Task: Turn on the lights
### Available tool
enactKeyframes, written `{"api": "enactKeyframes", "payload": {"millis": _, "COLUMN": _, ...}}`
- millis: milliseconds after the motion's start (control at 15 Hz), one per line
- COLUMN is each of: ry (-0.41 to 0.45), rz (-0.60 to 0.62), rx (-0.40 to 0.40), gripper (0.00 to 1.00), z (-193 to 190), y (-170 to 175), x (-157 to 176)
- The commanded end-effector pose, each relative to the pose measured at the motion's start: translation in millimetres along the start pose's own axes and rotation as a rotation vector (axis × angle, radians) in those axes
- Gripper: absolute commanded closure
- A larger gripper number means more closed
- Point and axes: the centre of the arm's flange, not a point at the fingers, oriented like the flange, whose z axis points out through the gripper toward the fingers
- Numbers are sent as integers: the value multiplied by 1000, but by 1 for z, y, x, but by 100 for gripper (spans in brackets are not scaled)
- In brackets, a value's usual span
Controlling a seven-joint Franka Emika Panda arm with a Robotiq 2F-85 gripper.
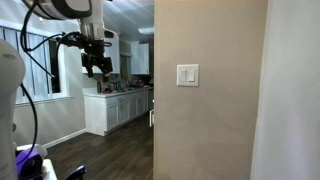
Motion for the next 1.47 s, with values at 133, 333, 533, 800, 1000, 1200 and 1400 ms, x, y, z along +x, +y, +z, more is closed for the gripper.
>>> {"api": "enactKeyframes", "payload": {"millis": 133, "ry": -24, "rz": 6, "rx": -4, "gripper": 0, "z": 10, "y": 3, "x": -5}}
{"api": "enactKeyframes", "payload": {"millis": 333, "ry": -26, "rz": 6, "rx": -5, "gripper": 0, "z": 10, "y": 4, "x": -5}}
{"api": "enactKeyframes", "payload": {"millis": 533, "ry": -26, "rz": 6, "rx": -5, "gripper": 0, "z": 10, "y": 4, "x": -5}}
{"api": "enactKeyframes", "payload": {"millis": 800, "ry": -25, "rz": 5, "rx": -12, "gripper": 27, "z": 9, "y": 8, "x": 0}}
{"api": "enactKeyframes", "payload": {"millis": 1000, "ry": 7, "rz": 31, "rx": -20, "gripper": 47, "z": 12, "y": 25, "x": 9}}
{"api": "enactKeyframes", "payload": {"millis": 1200, "ry": 66, "rz": 88, "rx": -46, "gripper": 66, "z": 14, "y": 51, "x": 30}}
{"api": "enactKeyframes", "payload": {"millis": 1400, "ry": 179, "rz": 151, "rx": -46, "gripper": 85, "z": 15, "y": 79, "x": 58}}
